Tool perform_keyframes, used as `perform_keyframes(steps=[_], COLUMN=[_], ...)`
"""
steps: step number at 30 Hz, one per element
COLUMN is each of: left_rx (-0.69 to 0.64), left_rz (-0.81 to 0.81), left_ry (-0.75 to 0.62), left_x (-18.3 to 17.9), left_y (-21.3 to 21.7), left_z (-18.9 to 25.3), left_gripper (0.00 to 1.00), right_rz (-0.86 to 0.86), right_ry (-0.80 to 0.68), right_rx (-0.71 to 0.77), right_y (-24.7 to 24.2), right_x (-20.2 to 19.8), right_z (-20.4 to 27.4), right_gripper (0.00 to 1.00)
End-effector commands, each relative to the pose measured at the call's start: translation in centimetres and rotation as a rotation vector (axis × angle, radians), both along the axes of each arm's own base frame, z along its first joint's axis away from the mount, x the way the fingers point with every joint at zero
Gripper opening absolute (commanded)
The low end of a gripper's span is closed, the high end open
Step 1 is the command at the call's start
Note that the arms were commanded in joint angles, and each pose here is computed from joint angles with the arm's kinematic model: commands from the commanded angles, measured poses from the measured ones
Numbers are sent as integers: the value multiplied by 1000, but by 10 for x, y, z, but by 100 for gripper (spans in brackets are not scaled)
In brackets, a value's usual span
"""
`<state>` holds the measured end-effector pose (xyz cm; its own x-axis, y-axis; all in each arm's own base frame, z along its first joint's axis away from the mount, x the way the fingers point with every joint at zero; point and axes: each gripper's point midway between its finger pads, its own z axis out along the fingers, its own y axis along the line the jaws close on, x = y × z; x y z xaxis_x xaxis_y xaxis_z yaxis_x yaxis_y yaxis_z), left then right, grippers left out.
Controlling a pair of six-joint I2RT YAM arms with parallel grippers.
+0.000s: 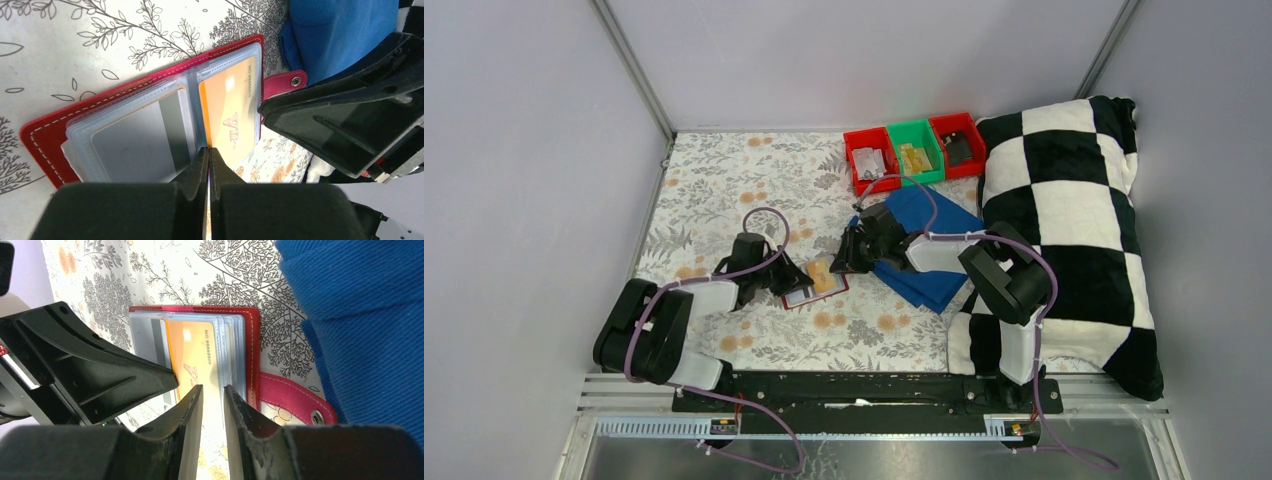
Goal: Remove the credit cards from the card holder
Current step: Remove the credit card from the card holder.
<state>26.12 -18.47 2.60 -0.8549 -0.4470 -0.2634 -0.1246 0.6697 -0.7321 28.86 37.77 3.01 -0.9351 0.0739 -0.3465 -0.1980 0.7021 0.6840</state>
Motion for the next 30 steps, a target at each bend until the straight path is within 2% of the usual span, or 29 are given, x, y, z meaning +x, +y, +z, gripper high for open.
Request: perform_keyframes(steps=[1,14,19,30], left_rx=[-1,16,16,40], left_rz=[-33,-18,-34,-21], left_ry=[-34,-25,-40,-5], left_x=[-4,-6,-6,-12], left_y=[1,6,5,10], left_z=[8,11,15,6], left_gripper=[0,0,0,0], right_rz=[6,50,133,91], right_ry=[-50,-48,-43,11], right_rx=[26,65,121,15], right_y=[1,12,26,12], right_x=[8,8,2,1], right_z=[22,35,42,7], right_gripper=[30,31,31,30])
